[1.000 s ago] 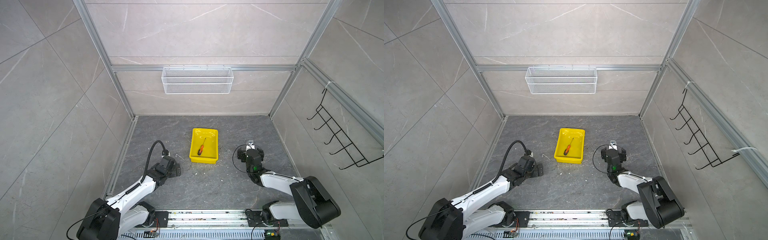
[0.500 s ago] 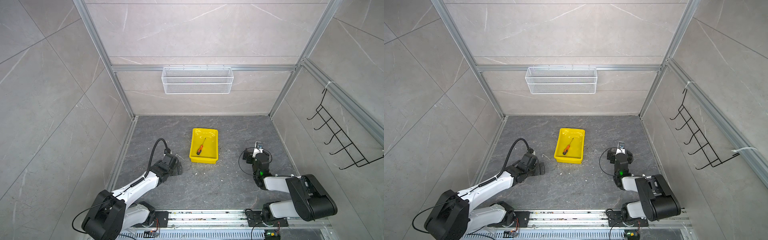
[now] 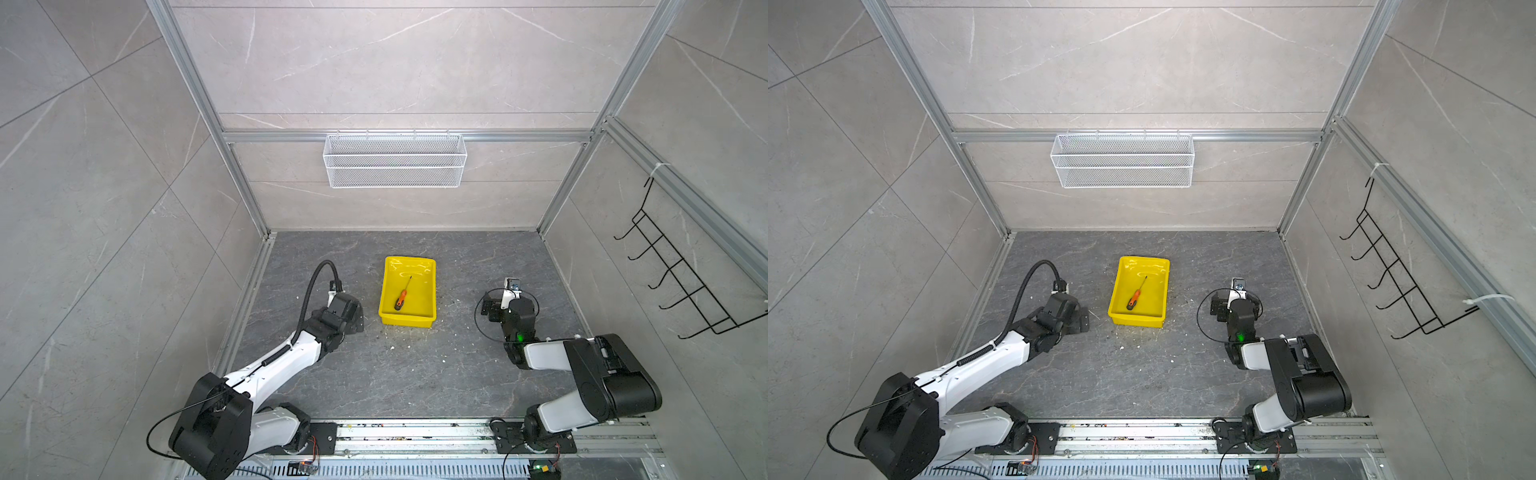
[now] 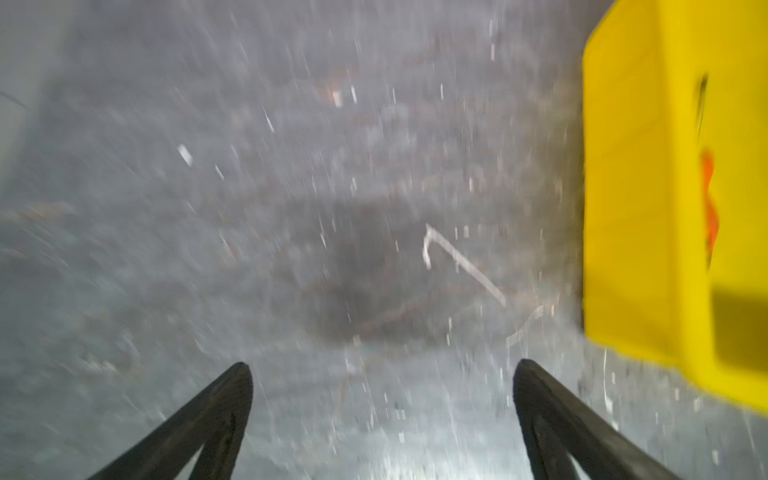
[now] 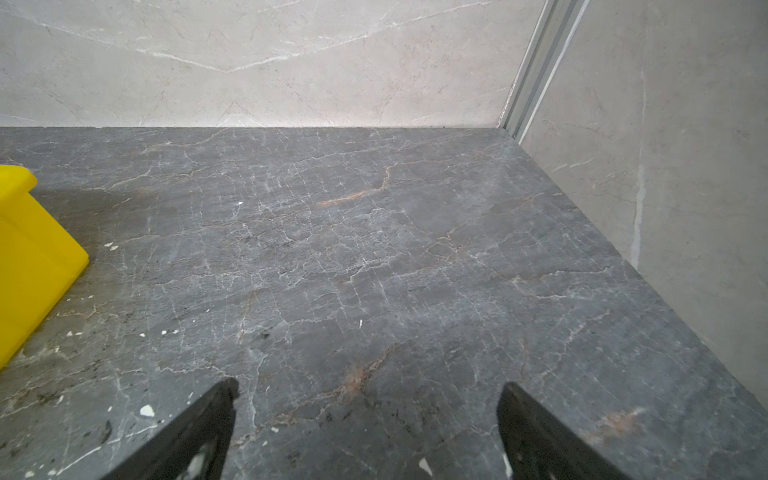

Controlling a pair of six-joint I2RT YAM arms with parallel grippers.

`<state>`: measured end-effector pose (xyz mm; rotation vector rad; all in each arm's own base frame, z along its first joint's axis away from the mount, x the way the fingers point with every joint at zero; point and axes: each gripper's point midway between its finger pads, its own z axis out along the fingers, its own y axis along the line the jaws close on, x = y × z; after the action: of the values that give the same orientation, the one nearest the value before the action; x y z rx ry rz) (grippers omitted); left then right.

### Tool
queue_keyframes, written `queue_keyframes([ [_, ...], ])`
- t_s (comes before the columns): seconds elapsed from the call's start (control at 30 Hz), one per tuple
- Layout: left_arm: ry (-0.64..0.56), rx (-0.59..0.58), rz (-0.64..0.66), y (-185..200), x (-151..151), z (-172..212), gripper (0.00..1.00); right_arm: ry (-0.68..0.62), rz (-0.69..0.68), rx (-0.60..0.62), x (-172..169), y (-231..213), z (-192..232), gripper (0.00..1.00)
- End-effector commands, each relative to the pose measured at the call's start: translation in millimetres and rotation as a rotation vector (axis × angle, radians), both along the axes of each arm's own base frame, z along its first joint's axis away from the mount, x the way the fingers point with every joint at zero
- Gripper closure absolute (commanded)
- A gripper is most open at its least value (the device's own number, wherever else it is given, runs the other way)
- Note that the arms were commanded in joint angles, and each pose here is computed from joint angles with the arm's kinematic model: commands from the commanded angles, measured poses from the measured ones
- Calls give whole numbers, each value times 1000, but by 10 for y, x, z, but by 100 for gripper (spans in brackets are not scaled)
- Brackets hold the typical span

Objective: Put the screwdriver in the bin

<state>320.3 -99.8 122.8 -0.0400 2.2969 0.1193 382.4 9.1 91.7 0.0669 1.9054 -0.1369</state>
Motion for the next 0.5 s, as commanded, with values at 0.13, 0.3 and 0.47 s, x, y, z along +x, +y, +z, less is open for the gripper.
queue_keyframes([
  [0.13,-333,362,129,560,602,496,1,-5,10,-1,32,19,29,1],
  [0.3,-208,371,182,943,741,75,0,-4,9,-2,31,15,27,1],
  [0.47,-339,390,241,1196,659,-70,0,-5,9,-1,32,17,28,1],
])
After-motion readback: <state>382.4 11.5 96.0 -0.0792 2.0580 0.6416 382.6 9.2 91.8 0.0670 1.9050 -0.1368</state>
